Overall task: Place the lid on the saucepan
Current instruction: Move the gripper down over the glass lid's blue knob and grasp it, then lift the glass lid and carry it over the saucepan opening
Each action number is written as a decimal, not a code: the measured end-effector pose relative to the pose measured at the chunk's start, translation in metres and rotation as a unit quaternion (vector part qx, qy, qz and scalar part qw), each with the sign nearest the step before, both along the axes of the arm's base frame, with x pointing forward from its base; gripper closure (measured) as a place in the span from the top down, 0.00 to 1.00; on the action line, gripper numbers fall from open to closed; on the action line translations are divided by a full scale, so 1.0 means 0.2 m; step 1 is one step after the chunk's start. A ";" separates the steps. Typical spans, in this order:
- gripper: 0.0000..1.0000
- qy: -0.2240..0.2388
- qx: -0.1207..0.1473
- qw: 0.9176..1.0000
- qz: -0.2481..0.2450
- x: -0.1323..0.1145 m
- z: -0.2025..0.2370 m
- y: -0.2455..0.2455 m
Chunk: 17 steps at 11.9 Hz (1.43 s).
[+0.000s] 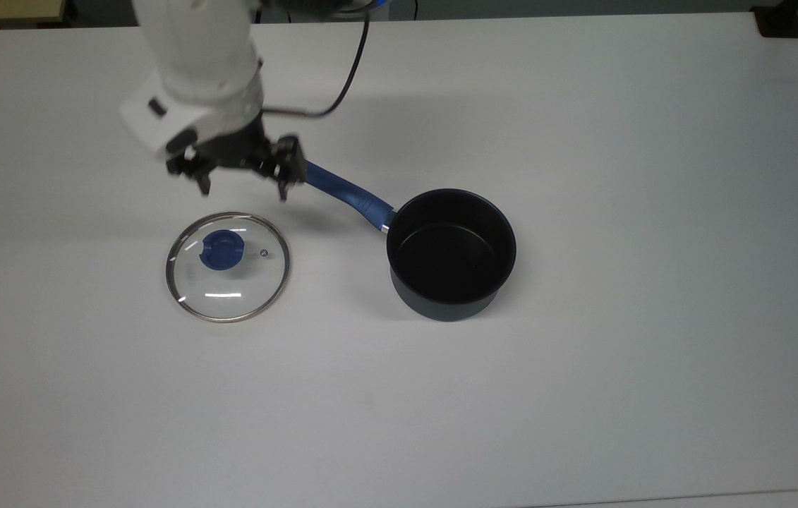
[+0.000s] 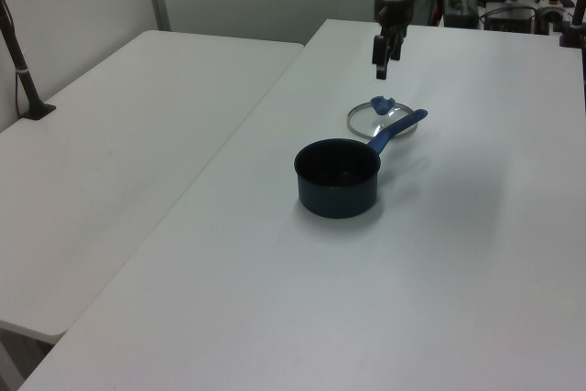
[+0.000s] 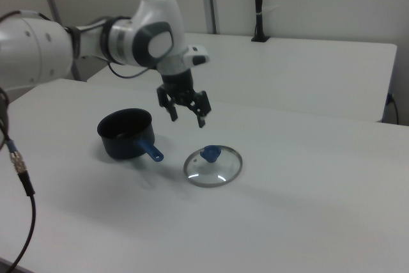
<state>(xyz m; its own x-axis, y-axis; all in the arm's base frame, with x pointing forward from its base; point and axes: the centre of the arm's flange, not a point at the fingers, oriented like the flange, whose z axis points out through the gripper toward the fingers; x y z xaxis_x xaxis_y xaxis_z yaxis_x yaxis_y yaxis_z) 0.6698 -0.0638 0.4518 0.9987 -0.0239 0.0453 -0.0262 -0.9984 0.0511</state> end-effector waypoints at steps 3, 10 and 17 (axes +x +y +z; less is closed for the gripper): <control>0.99 -0.007 -0.006 1.000 -0.015 0.10 -0.27 -0.14; 0.84 0.031 -0.023 0.998 0.044 0.12 -0.55 -0.27; 0.79 0.033 -0.023 0.998 0.055 0.14 -0.56 -0.20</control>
<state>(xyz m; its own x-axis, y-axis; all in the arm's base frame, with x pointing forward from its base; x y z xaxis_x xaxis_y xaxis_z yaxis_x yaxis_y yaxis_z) 0.6968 -0.1034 0.3388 0.9960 0.0869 -0.0222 0.0887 -0.9915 0.0950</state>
